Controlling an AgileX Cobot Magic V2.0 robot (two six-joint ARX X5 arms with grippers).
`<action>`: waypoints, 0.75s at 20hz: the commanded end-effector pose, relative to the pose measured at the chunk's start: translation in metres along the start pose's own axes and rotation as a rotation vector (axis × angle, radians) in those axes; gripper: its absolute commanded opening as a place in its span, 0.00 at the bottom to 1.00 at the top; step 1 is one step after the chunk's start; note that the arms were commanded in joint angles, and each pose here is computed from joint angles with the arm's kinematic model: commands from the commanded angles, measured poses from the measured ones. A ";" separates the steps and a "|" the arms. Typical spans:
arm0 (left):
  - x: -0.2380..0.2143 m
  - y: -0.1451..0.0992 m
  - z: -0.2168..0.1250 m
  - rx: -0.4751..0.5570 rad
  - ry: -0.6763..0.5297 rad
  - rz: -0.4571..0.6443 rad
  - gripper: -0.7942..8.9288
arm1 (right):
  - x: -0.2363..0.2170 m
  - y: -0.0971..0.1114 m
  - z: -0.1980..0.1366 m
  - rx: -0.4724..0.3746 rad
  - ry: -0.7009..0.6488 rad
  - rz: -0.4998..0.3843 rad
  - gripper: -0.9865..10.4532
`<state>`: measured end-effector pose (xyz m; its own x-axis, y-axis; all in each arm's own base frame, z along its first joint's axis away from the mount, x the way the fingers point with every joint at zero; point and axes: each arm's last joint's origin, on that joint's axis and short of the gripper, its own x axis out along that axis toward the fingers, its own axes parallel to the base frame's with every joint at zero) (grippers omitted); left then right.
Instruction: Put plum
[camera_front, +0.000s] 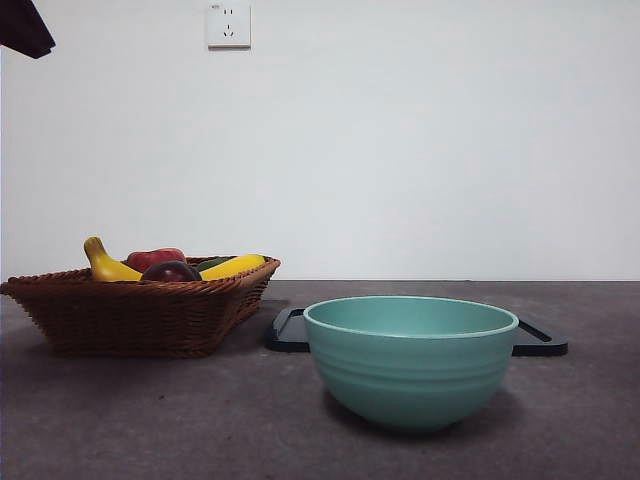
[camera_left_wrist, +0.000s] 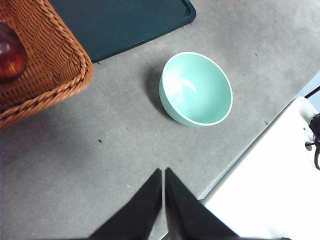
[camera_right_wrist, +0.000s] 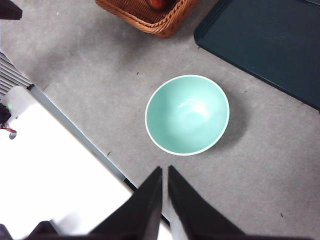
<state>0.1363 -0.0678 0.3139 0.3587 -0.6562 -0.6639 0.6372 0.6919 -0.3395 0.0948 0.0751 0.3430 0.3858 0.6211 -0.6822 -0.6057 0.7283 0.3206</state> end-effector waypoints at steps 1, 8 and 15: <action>-0.003 -0.002 0.006 0.028 -0.023 -0.008 0.09 | -0.002 0.002 0.004 -0.016 -0.016 0.011 0.09; -0.012 -0.003 0.006 0.088 -0.092 0.056 0.09 | -0.002 0.002 0.004 -0.016 -0.016 0.011 0.09; -0.060 0.008 -0.019 0.280 -0.810 0.506 0.09 | -0.002 0.002 0.004 -0.016 -0.016 0.011 0.09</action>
<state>0.1070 -0.0173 0.3373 0.9184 -0.3948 -0.0265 0.3956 0.9150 0.0787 0.0947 0.0751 0.3431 0.3862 0.6214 -0.6817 -0.6059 0.7281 0.3206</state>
